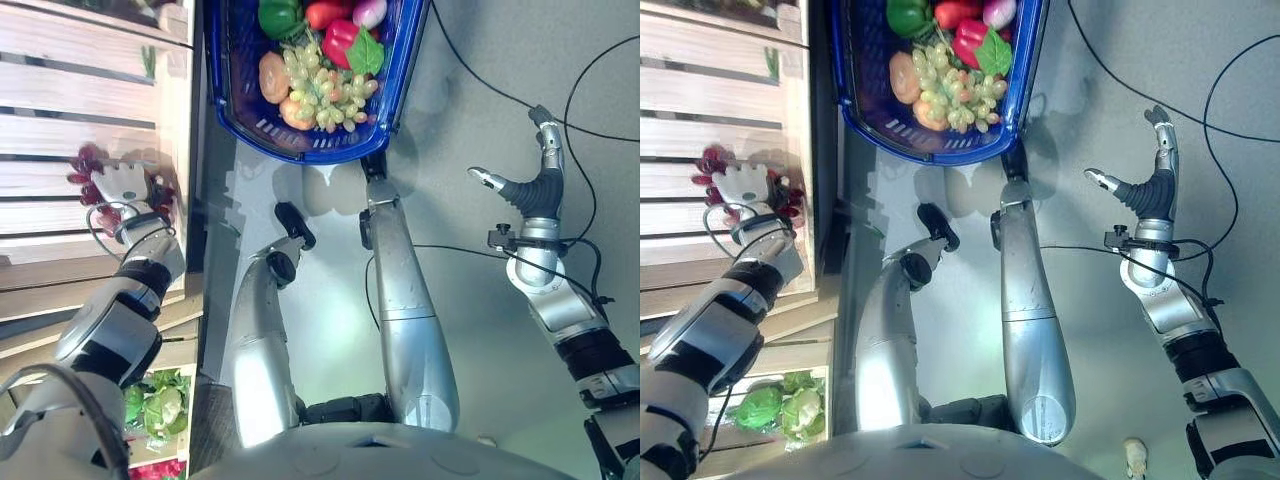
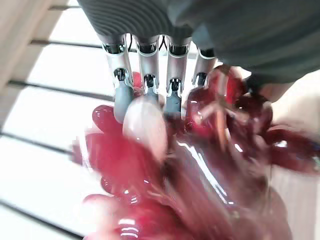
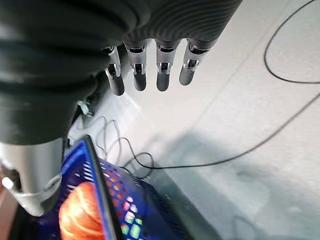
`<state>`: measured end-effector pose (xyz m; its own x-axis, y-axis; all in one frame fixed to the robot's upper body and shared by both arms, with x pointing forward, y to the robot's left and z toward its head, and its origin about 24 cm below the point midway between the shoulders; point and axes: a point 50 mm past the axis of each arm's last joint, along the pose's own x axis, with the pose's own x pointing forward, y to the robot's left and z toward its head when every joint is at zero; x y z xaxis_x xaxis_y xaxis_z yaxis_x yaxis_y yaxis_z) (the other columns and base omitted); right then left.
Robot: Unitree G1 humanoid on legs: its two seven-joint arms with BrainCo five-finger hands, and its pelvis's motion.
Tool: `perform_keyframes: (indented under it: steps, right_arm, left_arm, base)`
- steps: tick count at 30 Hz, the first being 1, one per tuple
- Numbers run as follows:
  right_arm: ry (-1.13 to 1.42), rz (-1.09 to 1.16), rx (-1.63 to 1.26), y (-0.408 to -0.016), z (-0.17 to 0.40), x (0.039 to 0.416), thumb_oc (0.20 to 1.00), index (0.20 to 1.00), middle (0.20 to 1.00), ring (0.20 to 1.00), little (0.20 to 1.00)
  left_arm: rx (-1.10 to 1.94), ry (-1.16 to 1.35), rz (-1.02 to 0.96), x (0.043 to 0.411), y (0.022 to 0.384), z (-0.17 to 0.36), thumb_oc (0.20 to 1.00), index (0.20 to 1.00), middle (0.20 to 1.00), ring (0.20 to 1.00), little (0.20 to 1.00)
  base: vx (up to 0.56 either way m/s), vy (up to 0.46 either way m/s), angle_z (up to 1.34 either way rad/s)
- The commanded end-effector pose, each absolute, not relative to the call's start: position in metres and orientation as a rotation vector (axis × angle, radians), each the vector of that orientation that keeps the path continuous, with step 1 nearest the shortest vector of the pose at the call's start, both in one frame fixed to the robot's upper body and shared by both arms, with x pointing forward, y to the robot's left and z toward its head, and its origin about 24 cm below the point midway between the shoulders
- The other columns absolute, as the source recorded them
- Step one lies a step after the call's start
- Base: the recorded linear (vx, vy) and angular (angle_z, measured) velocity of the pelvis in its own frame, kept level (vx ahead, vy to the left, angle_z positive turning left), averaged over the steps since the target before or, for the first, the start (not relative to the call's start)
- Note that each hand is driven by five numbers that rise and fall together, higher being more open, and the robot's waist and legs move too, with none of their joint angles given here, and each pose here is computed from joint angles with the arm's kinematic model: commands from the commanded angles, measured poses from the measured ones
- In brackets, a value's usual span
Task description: Pick up fruits and vegetables into the basket
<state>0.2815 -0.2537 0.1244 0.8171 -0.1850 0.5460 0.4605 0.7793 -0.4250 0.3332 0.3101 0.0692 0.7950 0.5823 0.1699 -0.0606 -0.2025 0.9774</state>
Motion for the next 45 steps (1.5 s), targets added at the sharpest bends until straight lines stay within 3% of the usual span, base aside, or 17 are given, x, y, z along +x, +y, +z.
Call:
perform_keyframes:
  steps: [1,17,23,29,36,39,44,45]
  right_arm:
    - [-0.548,-0.336,-0.574,-0.249,0.118,0.264,1.000,1.000,1.000,1.000,1.000]
    - [-0.307,-0.121,-0.811,-0.248,0.096,0.260,1.000,1.000,1.000,1.000,1.000]
    - [-0.170,0.097,-0.990,-0.232,0.085,0.262,1.000,1.000,1.000,1.000,1.000]
    - [-0.219,0.266,-1.097,-0.199,0.097,0.269,1.000,1.000,1.000,1.000,1.000]
    - [-0.267,0.399,-1.143,-0.164,0.110,0.280,1.000,1.000,1.000,1.000,1.000]
    - [-0.295,0.454,-1.143,-0.144,0.116,0.288,1.000,1.000,1.000,1.000,1.000]
    - [-0.270,0.463,-1.106,-0.132,0.117,0.295,1.000,1.000,1.000,1.000,1.000]
    - [-0.252,0.458,-1.095,-0.131,0.118,0.298,1.000,1.000,1.000,1.000,1.000]
  left_arm:
    - [1.567,0.569,0.666,0.296,0.354,0.047,0.200,0.200,0.200,0.200,0.200]
    - [0.806,0.167,0.538,0.309,0.323,0.067,0.200,0.200,0.200,0.200,0.200]
    - [0.475,-0.056,0.365,0.310,0.293,0.104,0.200,0.200,0.200,0.200,0.200]
    - [0.221,-0.216,0.163,0.301,0.257,0.127,0.200,0.200,0.200,0.200,0.200]
    - [0.150,-0.271,-0.065,0.299,0.228,0.145,0.200,0.200,0.200,0.200,0.200]
    - [0.257,-0.306,-0.124,0.301,0.218,0.156,0.200,0.200,0.200,0.200,0.200]
    - [0.498,-0.340,-0.036,0.306,0.223,0.168,0.200,0.200,0.200,0.200,0.200]
    - [0.560,-0.354,0.025,0.309,0.228,0.173,0.238,0.238,0.238,0.238,0.238]
  base:
    - [0.00,0.000,0.00]
    - [0.00,0.023,0.02]
    - [0.00,-0.058,0.06]
    - [-0.04,-0.111,0.10]
    - [0.00,-0.103,0.13]
    - [0.05,-0.104,0.18]
    - [0.03,-0.077,0.11]
    - [0.01,-0.069,0.05]
